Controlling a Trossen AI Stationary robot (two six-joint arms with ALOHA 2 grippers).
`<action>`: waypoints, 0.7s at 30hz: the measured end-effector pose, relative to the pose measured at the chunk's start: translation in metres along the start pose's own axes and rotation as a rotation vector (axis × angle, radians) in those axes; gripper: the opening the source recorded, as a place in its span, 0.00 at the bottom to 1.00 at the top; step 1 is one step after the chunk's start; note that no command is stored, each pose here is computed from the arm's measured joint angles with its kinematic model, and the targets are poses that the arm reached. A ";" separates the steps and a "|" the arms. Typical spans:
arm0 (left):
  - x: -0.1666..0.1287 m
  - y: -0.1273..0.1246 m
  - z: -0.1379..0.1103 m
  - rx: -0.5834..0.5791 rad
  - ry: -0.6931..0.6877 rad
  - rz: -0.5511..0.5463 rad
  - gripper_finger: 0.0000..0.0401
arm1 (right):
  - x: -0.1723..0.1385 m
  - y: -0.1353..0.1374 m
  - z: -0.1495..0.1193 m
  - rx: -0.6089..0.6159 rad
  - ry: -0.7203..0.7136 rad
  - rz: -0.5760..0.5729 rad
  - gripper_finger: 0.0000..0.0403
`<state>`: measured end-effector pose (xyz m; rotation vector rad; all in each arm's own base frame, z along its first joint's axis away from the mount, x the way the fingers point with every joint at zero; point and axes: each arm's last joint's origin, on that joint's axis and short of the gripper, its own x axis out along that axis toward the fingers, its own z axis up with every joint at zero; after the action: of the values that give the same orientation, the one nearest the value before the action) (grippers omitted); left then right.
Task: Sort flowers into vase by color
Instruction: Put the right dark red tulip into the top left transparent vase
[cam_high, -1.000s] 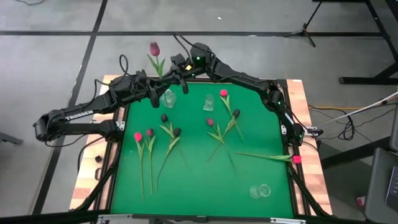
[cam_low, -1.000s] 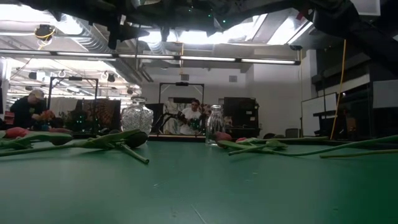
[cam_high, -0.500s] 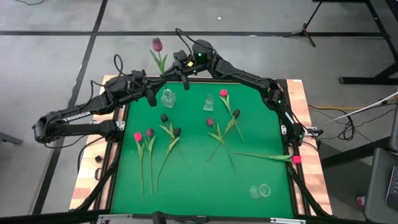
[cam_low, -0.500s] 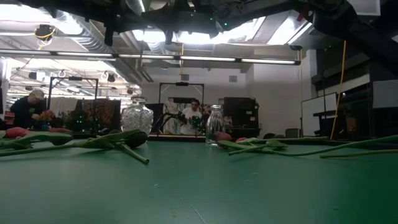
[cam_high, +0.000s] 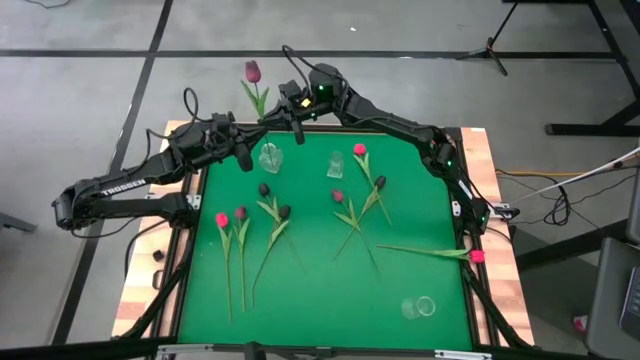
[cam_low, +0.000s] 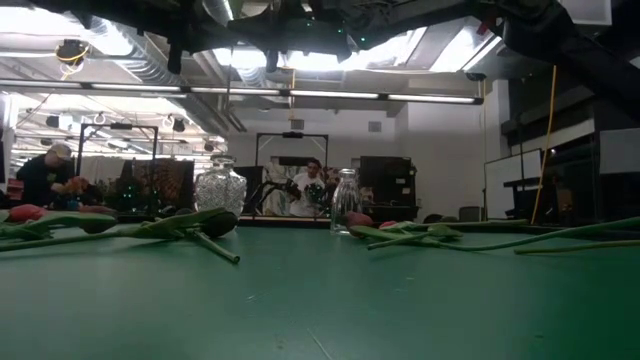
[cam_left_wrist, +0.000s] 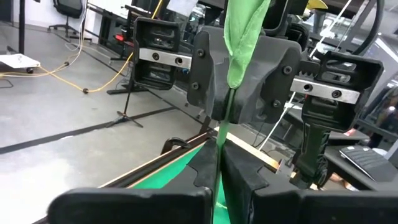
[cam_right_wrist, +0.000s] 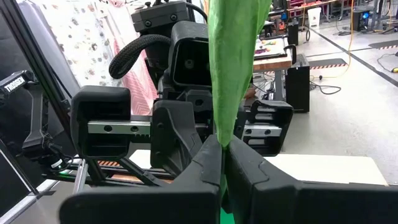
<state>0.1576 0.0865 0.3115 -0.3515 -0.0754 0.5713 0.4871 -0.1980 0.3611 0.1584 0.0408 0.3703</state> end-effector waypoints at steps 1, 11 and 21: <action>0.000 0.000 0.000 0.000 0.000 0.000 0.03 | 0.000 0.000 0.000 0.000 0.000 0.000 0.02; 0.000 0.000 -0.001 0.001 0.005 0.006 0.01 | 0.003 0.004 -0.001 0.007 0.003 0.007 0.02; 0.000 0.002 -0.002 0.003 0.013 0.034 0.00 | 0.004 0.003 -0.004 0.029 0.024 -0.038 0.05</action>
<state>0.1573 0.0872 0.3088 -0.3539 -0.0559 0.6030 0.4899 -0.1933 0.3574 0.1815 0.0731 0.3342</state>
